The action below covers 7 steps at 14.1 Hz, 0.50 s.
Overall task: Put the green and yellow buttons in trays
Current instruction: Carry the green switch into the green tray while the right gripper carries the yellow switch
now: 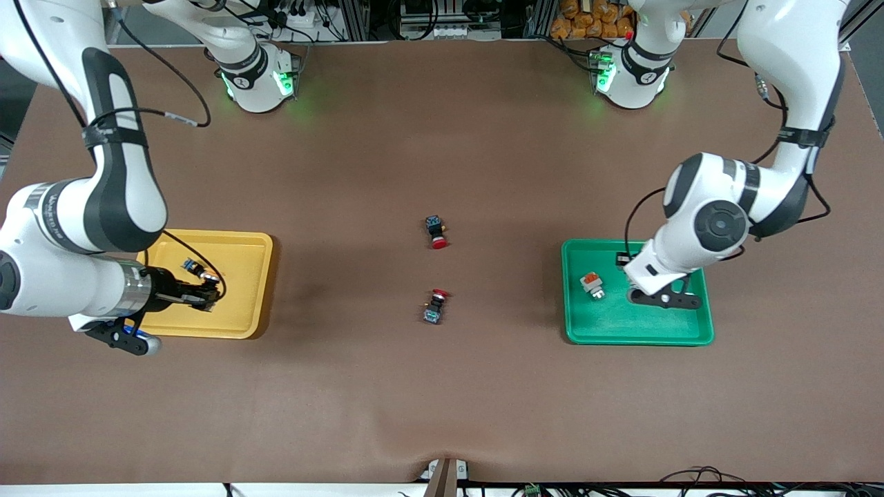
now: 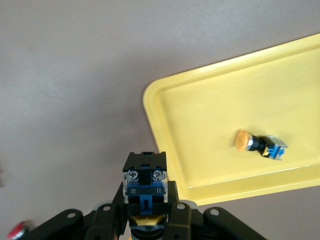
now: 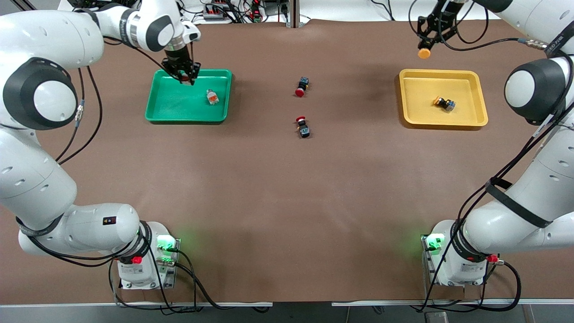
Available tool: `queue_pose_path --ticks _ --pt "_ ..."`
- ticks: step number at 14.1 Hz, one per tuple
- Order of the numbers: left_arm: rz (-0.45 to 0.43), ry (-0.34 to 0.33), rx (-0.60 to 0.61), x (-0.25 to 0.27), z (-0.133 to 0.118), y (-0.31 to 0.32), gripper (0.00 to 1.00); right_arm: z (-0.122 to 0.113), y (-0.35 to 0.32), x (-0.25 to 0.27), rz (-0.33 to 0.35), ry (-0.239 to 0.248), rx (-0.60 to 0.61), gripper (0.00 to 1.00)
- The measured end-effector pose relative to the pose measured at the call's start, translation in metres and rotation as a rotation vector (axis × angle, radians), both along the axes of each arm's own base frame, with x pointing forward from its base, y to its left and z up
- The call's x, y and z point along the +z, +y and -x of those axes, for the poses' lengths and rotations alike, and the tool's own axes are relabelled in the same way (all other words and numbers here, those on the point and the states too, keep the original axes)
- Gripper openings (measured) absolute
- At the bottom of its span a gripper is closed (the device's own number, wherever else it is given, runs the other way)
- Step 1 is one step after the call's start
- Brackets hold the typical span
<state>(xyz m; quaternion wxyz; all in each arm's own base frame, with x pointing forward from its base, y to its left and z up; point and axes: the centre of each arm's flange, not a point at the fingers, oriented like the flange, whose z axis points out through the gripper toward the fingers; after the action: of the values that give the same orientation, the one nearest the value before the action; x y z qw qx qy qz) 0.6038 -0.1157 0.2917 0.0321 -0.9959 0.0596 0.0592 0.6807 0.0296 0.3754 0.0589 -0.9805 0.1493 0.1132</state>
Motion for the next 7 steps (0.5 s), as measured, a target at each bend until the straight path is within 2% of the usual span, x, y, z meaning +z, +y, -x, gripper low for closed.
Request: queue_pose_path --ticks 3,7 --pt "0.005 0.014 0.008 -0.021 -0.004 0.021 0.41 0.007 -0.017 -0.031 -0.006 -0.002 0.022 0.33" --pt "0.029 0.018 0.036 -0.058 -0.009 0.04 0.41 0.023 -0.021 -0.084 0.023 -0.042 0.02 0.33"
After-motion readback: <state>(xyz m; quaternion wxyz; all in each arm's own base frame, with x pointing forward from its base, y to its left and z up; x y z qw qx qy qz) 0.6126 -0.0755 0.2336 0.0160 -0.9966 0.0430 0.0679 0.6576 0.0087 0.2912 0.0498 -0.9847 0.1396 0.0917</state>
